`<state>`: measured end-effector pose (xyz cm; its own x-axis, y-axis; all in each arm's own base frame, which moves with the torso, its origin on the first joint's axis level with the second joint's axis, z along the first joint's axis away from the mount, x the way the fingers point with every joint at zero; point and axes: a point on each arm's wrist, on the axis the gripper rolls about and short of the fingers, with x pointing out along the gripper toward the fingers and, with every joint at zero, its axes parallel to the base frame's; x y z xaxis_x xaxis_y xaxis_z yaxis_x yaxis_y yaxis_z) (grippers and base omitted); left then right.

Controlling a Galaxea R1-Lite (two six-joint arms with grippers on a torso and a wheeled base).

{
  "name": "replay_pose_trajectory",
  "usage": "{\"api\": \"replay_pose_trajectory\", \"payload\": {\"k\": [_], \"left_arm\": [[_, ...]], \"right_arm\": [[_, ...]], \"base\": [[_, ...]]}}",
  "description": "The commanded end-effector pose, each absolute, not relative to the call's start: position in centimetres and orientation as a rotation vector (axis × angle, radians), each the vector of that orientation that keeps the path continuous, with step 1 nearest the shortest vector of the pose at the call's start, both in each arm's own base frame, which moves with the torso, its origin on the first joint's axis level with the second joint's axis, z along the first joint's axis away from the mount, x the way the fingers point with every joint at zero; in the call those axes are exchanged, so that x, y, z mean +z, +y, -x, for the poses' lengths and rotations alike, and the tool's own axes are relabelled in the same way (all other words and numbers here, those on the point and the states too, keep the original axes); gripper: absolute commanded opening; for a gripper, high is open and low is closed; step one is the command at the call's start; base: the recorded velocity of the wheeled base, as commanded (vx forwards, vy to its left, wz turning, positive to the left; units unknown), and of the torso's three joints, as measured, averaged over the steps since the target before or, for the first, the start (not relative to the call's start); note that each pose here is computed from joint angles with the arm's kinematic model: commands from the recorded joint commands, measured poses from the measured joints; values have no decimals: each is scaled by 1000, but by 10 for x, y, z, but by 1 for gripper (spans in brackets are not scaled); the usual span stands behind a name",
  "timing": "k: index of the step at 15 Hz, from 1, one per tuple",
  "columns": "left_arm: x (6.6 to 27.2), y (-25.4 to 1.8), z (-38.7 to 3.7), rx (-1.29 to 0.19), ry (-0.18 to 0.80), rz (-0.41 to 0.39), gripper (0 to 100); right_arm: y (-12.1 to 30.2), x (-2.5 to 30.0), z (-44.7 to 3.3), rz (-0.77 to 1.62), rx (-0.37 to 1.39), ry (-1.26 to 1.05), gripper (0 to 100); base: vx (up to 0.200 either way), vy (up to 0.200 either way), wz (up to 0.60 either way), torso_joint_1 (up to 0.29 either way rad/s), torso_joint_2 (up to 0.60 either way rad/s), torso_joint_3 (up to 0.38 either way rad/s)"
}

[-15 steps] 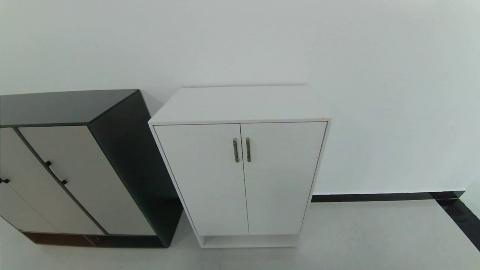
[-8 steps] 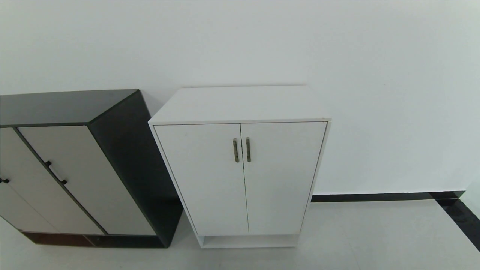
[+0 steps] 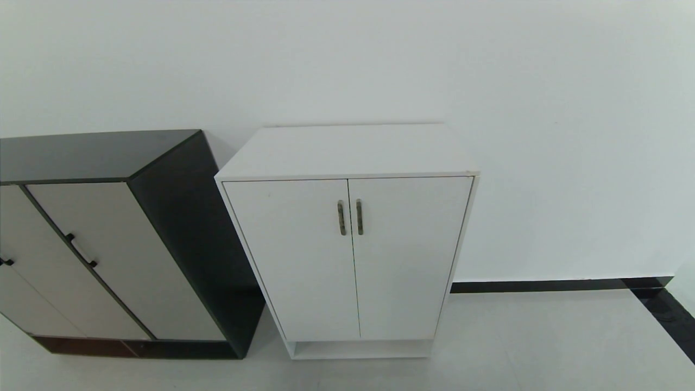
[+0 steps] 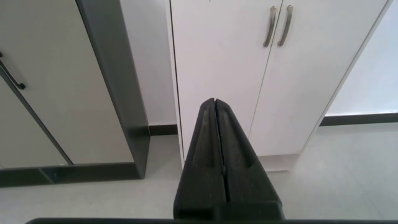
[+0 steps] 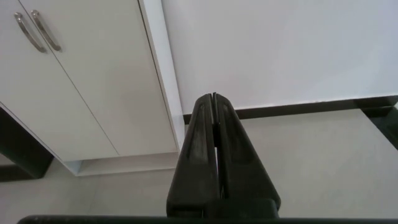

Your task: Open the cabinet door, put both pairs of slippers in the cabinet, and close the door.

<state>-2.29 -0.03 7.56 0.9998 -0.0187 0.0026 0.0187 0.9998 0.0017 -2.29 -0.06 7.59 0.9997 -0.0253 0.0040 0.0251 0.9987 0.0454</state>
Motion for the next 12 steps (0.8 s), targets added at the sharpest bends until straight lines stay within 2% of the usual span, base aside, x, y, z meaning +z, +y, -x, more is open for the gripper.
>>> {"api": "replay_pose_trajectory", "payload": {"k": [1, 12], "left_arm": [[76, 0, 23, -18, -2, -2, 0], [76, 0, 23, -18, -2, -2, 0]], "right_arm": [[-1, 76, 23, -43, -26, -2, 0], [-1, 76, 23, -38, -25, -2, 0]], "base": [[0, 0, 0, 0, 0, 0], [0, 0, 0, 0, 0, 0]]}}
